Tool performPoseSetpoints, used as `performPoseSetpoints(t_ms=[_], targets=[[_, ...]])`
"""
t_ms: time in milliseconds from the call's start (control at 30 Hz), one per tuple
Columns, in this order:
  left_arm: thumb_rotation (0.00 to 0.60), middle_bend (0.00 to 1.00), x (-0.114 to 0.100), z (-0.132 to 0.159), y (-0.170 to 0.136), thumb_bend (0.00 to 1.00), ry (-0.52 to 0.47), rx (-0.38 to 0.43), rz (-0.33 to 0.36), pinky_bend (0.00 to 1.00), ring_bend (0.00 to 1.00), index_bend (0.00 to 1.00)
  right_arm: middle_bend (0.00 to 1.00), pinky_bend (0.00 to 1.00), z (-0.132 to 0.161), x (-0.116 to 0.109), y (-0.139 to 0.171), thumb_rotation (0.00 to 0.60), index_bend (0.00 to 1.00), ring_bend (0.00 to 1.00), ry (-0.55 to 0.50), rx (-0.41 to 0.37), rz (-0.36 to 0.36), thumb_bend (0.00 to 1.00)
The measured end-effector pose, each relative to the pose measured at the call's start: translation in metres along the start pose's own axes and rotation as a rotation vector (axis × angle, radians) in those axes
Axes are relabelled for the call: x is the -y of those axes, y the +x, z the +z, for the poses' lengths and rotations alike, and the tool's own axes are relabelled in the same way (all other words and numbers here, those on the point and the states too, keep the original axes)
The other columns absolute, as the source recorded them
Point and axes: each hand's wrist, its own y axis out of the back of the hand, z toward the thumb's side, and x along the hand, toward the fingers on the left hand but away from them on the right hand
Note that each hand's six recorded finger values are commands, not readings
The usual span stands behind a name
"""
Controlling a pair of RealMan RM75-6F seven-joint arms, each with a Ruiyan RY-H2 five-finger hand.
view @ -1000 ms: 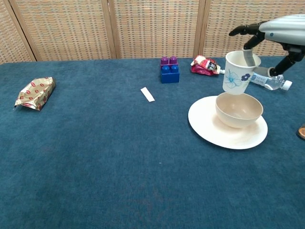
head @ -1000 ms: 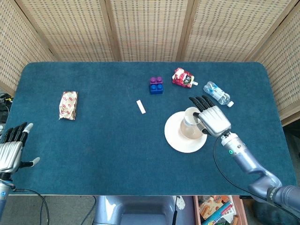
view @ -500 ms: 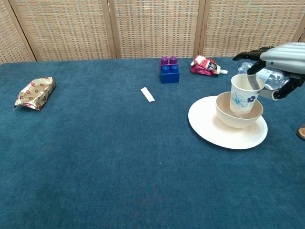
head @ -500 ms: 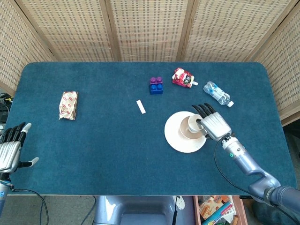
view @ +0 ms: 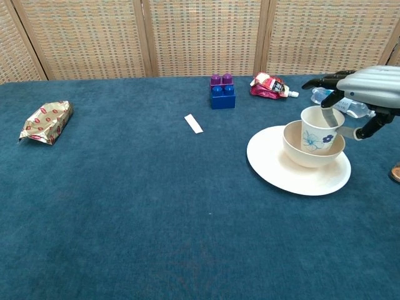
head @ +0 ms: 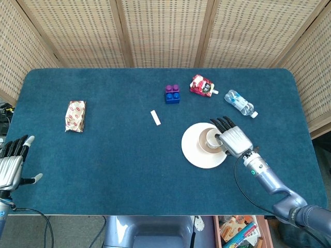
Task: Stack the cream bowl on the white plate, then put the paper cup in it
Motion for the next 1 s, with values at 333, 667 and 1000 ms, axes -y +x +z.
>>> performPoseSetpoints(t_ms=[333, 667, 1000], targets=[[0.600, 0.00, 0.000, 0.000, 0.001, 0.00, -0.001, 0.001, -0.002, 0.00, 0.00, 0.00, 0.00, 0.00, -0.003, 0.000, 0.005, 0.600, 0.28, 0.00, 0.017, 0.001, -0.007, 0.31], [0.600, 0.00, 0.000, -0.001, 0.001, 0.00, -0.005, 0.001, -0.004, 0.00, 0.00, 0.00, 0.00, 0.00, -0.010, -0.024, 0.029, 0.600, 0.21, 0.00, 0.010, -0.001, -0.080, 0.26], [0.600, 0.00, -0.002, 0.002, -0.002, 0.00, -0.014, 0.020, 0.002, 0.00, 0.00, 0.00, 0.00, 0.00, -0.031, -0.042, 0.082, 0.600, 0.03, 0.00, -0.053, 0.049, -0.175, 0.00]])
